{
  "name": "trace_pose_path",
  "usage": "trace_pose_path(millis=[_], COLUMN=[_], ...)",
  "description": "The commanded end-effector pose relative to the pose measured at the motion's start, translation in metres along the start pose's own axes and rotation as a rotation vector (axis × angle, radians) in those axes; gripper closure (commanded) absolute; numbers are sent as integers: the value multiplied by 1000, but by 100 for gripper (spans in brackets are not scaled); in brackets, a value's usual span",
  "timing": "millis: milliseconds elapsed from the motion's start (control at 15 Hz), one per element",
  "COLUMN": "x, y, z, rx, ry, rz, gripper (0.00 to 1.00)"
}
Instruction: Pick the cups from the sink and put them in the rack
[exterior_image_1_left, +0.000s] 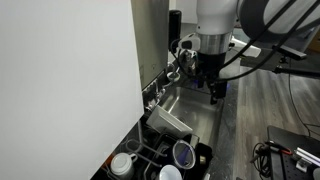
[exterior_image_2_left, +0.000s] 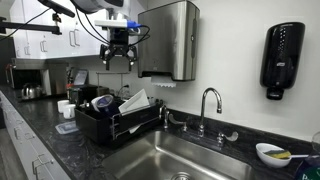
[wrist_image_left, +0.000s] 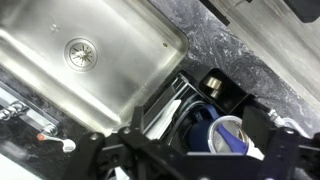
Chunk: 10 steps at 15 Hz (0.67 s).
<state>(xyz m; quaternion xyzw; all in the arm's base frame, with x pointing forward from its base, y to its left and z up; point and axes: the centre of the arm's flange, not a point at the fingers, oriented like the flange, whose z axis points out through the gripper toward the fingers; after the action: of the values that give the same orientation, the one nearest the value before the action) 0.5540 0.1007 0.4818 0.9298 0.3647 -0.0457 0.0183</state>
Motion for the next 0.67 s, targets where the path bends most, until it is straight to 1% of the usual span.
trace_pose_path(millis=[0,467,600], x=[-39,-112,-128], y=[19,58,65], z=[-18,-35,-36], rx=[7,0,15], ry=[16,64,68], rz=[203,610,710], gripper=[0,0,0])
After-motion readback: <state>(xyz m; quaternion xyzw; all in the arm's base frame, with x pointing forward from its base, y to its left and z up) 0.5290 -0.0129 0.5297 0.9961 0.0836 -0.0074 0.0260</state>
